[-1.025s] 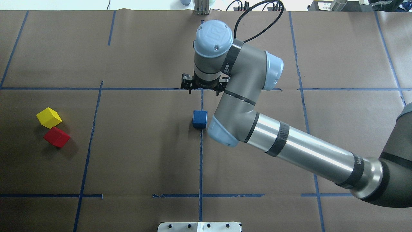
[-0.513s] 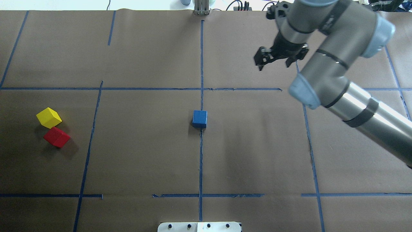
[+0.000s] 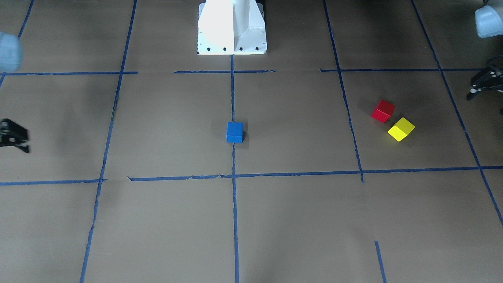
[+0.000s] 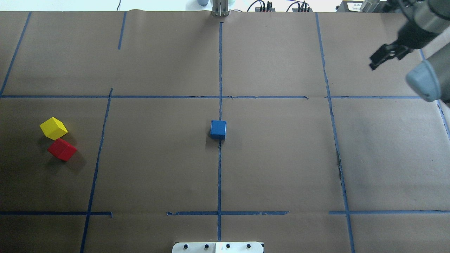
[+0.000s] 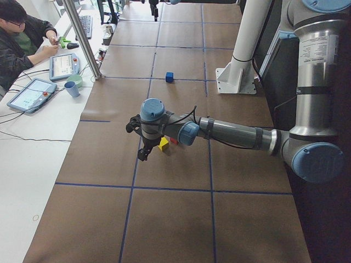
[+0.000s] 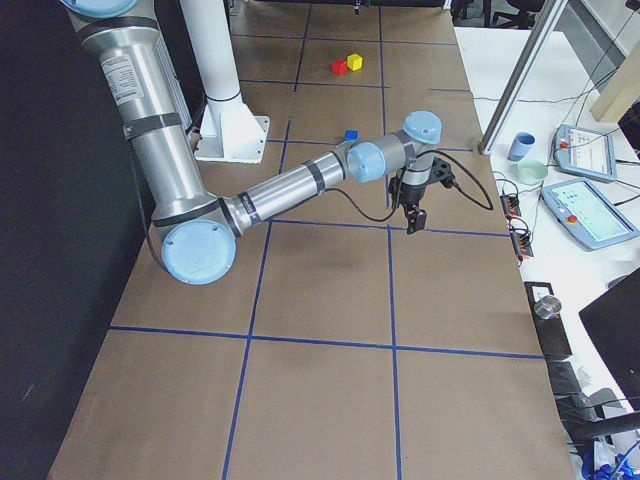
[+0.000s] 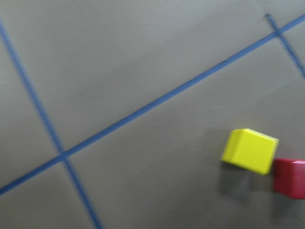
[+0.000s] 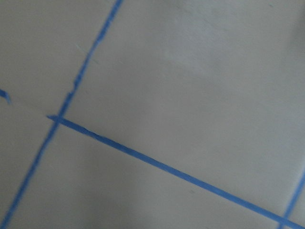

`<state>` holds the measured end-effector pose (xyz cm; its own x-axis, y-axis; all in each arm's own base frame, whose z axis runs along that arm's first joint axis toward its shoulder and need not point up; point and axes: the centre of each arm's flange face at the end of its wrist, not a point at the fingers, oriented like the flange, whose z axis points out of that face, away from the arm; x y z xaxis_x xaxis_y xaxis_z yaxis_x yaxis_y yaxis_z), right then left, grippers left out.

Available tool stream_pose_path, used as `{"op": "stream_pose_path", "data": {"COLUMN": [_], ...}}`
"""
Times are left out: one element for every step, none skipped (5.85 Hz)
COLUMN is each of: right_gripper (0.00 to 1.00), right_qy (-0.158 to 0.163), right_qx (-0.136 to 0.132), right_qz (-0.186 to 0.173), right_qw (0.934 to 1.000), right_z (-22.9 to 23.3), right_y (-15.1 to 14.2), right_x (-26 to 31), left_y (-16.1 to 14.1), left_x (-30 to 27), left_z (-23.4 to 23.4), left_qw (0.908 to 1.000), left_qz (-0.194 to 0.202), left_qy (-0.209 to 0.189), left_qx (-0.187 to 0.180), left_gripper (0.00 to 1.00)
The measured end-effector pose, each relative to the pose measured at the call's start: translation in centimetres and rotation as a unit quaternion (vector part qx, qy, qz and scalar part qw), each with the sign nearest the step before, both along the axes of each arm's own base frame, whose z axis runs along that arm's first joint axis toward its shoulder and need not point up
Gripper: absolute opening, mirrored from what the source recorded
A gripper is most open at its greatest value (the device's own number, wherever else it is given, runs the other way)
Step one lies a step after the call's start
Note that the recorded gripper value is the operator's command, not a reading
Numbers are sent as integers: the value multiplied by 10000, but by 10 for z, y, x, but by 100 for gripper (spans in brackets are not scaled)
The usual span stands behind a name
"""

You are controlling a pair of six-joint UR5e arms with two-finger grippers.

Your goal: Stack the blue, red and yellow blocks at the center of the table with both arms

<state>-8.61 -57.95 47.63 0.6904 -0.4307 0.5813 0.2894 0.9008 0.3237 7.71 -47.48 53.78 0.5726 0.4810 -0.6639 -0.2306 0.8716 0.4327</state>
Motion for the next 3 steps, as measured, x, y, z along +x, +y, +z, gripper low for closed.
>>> {"op": "stream_pose_path", "data": {"right_gripper": [100, 100, 100], "right_qy": [62, 73, 77], "right_qx": [97, 51, -55], "right_qz": [-212, -326, -341], "right_qw": [9997, 9994, 9994], "right_z": [59, 109, 138], "right_y": [31, 70, 97], "right_x": [66, 110, 130], "left_y": [11, 25, 36], "left_x": [35, 66, 98], "left_z": [-9, -12, -15], "left_qw": [9997, 9993, 9992], "left_qz": [-62, -134, -234], "left_qy": [194, 296, 264], "left_qx": [-145, -203, -208], "left_gripper": [100, 100, 100]}}
